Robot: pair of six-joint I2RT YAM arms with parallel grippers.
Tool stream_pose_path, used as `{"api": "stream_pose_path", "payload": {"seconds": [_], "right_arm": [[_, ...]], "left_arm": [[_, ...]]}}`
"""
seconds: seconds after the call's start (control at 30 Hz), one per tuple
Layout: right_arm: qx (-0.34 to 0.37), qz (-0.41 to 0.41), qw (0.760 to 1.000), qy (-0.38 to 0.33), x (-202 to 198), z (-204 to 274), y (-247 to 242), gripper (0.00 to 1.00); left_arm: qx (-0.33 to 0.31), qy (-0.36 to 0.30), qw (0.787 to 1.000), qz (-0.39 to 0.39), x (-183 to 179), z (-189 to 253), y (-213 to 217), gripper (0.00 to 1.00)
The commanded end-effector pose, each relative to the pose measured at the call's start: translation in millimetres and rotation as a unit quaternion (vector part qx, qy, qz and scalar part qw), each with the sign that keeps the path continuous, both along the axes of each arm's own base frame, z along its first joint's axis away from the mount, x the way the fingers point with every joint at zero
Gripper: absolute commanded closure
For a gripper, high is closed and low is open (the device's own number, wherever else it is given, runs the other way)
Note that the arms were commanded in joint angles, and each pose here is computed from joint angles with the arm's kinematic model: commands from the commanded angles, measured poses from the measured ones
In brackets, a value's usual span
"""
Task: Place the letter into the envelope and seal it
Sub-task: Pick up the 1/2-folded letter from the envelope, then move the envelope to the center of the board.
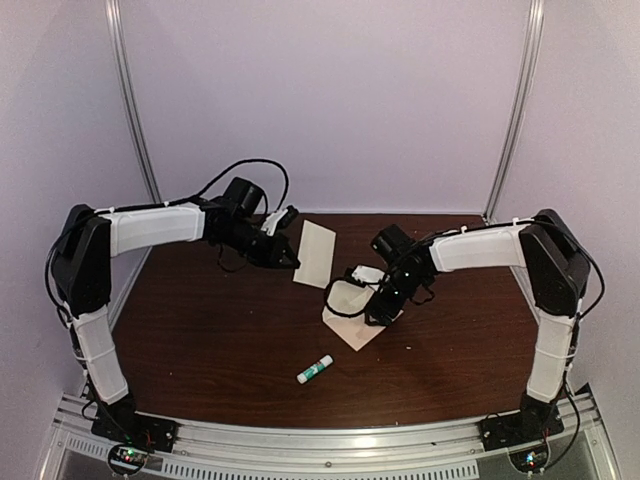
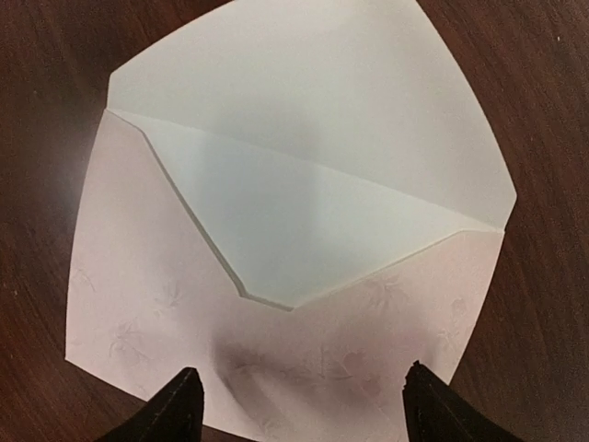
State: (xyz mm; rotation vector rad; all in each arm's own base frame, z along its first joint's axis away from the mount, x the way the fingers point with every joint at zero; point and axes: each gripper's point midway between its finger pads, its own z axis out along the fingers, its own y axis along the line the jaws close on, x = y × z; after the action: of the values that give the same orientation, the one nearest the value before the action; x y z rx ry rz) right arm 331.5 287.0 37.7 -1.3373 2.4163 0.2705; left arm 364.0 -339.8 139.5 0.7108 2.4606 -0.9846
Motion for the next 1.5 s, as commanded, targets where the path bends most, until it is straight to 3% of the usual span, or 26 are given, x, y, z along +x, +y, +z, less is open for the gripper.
{"api": "stream_pose_path", "payload": {"seconds": [0.0, 0.17, 0.37, 0.67, 0.97, 1.27, 1.47], "right_arm": [[0.004, -0.045, 0.999, 0.001, 9.4, -5.1, 3.0, 0.21], [0.015, -0.049, 0.998, 0.030, 5.3, -14.3, 14.4, 0.16], [0.039, 0.058, 0.995, 0.066, -28.8, -25.4, 34.0, 0.21], [0.023, 0.183, 0.983, 0.005, -41.2, -16.5, 44.3, 0.23], [0.054, 0.161, 0.981, -0.098, -36.8, 58.5, 23.8, 0.19], [0.017, 0.090, 0.995, -0.042, -46.0, 9.8, 2.5, 0.24], [-0.005, 0.084, 0.996, -0.002, -49.9, -15.8, 1.3, 0.26]], "left_arm": [[-0.020, -0.031, 0.999, 0.012, 4.9, 17.7, -1.1, 1.00], [-0.023, -0.042, 0.999, 0.022, 8.4, 27.0, 4.9, 1.00], [-0.025, -0.047, 0.998, 0.017, 2.9, 38.8, 12.1, 1.00], [-0.041, -0.019, 0.998, -0.033, -28.8, 42.2, 13.5, 1.00], [-0.042, 0.030, 0.997, -0.061, -54.5, 18.3, 14.8, 1.00], [-0.003, 0.068, 0.996, -0.059, -48.3, -14.6, 14.3, 1.00], [0.023, 0.094, 0.993, -0.066, -46.3, -30.9, 13.9, 1.00]]}}
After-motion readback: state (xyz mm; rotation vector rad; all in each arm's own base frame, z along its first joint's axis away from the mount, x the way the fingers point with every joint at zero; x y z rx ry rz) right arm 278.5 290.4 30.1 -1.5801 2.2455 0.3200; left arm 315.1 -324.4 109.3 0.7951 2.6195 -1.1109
